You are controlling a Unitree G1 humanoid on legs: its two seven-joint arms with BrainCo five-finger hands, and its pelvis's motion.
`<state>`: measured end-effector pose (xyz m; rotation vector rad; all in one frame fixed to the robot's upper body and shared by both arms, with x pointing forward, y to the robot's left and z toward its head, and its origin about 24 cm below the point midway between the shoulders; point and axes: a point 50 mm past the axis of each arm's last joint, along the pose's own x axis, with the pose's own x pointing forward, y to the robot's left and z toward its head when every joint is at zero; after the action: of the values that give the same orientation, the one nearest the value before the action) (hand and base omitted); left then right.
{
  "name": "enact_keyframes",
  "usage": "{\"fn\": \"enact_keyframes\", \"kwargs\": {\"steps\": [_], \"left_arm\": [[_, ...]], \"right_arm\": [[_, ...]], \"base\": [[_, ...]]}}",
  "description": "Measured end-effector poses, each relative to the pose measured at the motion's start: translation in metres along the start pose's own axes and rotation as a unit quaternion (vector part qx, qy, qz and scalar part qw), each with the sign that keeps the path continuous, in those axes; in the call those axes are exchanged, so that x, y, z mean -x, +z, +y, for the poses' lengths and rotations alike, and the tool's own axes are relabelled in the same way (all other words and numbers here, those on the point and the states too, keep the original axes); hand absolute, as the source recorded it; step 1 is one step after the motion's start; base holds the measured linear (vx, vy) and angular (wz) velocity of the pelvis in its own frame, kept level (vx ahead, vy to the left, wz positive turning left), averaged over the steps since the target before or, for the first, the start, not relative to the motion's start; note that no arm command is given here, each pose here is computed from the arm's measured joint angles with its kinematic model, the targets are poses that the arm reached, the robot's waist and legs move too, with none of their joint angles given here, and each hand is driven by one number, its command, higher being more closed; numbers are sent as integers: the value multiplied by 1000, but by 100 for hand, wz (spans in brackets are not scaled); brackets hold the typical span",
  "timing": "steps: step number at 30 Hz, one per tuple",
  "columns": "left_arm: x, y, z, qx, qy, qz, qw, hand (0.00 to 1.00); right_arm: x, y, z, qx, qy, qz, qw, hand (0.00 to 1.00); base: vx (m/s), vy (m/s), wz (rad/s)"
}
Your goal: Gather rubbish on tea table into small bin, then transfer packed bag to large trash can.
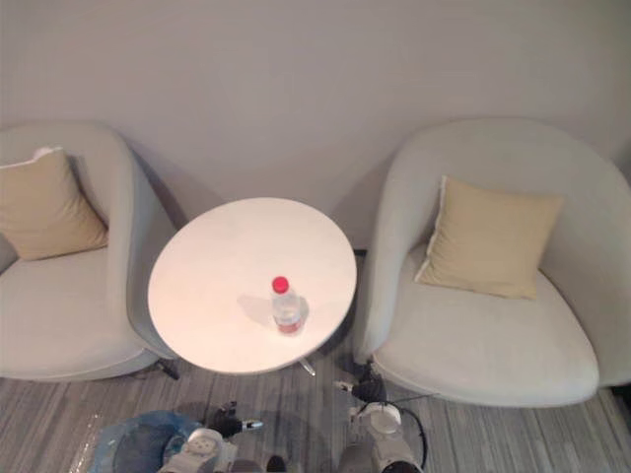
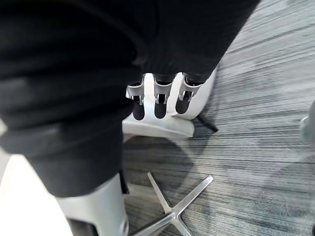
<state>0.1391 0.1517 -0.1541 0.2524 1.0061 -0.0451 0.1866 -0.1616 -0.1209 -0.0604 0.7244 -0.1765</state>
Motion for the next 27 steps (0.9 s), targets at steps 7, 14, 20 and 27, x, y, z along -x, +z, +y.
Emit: {"fn": "enact_keyframes", "kwargs": {"steps": [7,14,20,27], "left_arm": [[3,-12,-3,88,7,22,996,0],[3,-14,2,107,16,29,994,0],[3,-17,3,97,17,31,995,0],[3,-16,3,67,12,28,997,0]], "right_arm": [[31,-82,-66,-138,-101,154,973,0],[39,-93,-63,-94,-82,165,978,0],[39,-90,-61,-81,-73,151,983,0],[36,-75,-55,-33,-44,103,993,0]], "base": [[173,-169,25],[29,1,23],[-32,45,3],[-10,16,3]]}}
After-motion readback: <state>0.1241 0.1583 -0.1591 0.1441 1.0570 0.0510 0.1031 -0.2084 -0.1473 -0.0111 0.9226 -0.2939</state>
